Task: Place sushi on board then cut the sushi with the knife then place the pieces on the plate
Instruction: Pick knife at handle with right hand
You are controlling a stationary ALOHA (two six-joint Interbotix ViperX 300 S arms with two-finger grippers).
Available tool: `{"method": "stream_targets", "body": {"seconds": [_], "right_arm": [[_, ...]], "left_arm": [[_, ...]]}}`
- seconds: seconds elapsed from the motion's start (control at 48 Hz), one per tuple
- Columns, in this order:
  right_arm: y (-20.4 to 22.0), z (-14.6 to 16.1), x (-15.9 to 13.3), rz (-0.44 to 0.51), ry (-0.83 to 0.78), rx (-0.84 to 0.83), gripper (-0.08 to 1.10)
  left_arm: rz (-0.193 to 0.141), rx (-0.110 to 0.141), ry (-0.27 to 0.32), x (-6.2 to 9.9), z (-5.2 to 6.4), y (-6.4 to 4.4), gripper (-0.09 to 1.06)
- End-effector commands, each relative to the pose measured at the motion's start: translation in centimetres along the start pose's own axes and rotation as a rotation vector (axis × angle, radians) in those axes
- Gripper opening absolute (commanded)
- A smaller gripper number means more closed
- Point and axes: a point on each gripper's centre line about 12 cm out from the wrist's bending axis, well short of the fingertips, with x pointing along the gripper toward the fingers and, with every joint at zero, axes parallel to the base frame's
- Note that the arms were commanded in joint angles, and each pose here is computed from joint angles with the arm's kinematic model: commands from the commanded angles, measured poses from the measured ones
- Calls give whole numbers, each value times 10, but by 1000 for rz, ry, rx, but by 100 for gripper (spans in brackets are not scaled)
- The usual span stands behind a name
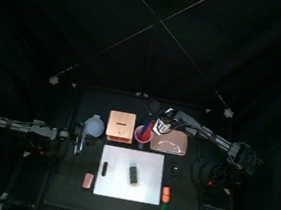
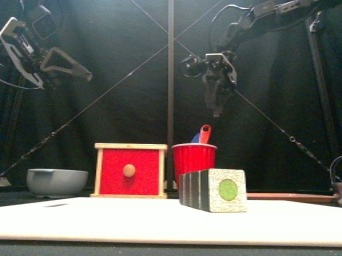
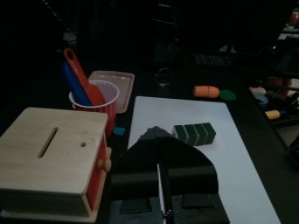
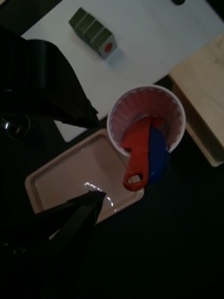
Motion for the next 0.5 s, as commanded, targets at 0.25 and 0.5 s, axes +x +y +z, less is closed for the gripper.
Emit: {"method": "stream_targets", "body": {"seconds": [0.25,0.5], "right_arm": [[-19,31,14,-23,89,-78,91],[-18,41,29,-34,193,-93,91]], "left_arm": [[5,-8,-9,1,3,1,-1],[22,-34,1,0,-2,4,-1]]}}
